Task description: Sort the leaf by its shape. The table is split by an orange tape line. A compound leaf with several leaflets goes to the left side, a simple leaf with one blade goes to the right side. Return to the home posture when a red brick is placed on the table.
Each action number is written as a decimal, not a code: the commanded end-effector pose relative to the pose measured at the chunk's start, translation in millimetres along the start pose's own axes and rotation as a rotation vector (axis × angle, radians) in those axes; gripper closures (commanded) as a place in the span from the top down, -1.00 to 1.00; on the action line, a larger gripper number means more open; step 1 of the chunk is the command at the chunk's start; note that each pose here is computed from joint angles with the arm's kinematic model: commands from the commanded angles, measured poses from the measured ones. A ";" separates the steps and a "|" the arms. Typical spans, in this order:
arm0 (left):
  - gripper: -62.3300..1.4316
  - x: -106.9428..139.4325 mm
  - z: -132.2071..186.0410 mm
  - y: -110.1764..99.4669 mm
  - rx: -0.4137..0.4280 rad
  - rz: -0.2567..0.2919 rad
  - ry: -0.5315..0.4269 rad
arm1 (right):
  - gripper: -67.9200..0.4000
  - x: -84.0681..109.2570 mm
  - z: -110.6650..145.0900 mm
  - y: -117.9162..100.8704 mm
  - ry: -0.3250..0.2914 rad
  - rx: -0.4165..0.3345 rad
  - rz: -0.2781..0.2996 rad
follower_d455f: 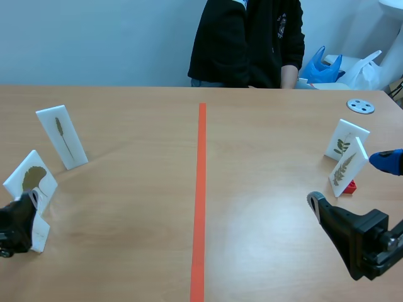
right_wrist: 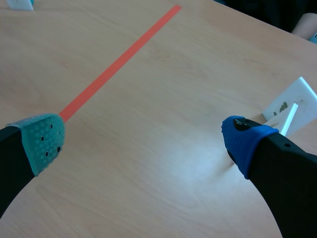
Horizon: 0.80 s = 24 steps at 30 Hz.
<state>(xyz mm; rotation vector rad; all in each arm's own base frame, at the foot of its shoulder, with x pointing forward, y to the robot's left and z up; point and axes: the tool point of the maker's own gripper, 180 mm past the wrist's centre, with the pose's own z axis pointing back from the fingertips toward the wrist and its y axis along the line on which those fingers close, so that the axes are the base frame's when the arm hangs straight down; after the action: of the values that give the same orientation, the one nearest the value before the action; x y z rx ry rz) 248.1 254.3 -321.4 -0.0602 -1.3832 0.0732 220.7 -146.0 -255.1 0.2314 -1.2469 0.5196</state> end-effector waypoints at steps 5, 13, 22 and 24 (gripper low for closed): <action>1.00 52.0 21.2 -44.3 -0.212 -0.055 -0.074 | 0.96 10.3 -1.7 -2.2 -0.040 -0.006 0.000; 1.00 71.7 48.0 -119.7 -0.523 -0.107 -0.025 | 0.96 10.5 -1.7 -2.2 -0.041 -0.006 0.000; 1.00 40.1 61.9 -193.7 -0.723 -0.059 0.088 | 0.96 10.4 -1.7 -2.1 -0.040 -0.006 0.000; 1.00 36.1 56.6 -199.7 -0.701 -0.068 0.095 | 0.96 10.5 -1.7 -2.1 -0.041 -0.006 -0.001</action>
<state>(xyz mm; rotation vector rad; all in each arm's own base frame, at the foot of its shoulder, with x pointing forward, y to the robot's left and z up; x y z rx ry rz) 193.7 51.6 -263.8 -0.6138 -1.2227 -0.4898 220.7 -146.0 -255.1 0.2315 -1.2472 0.5196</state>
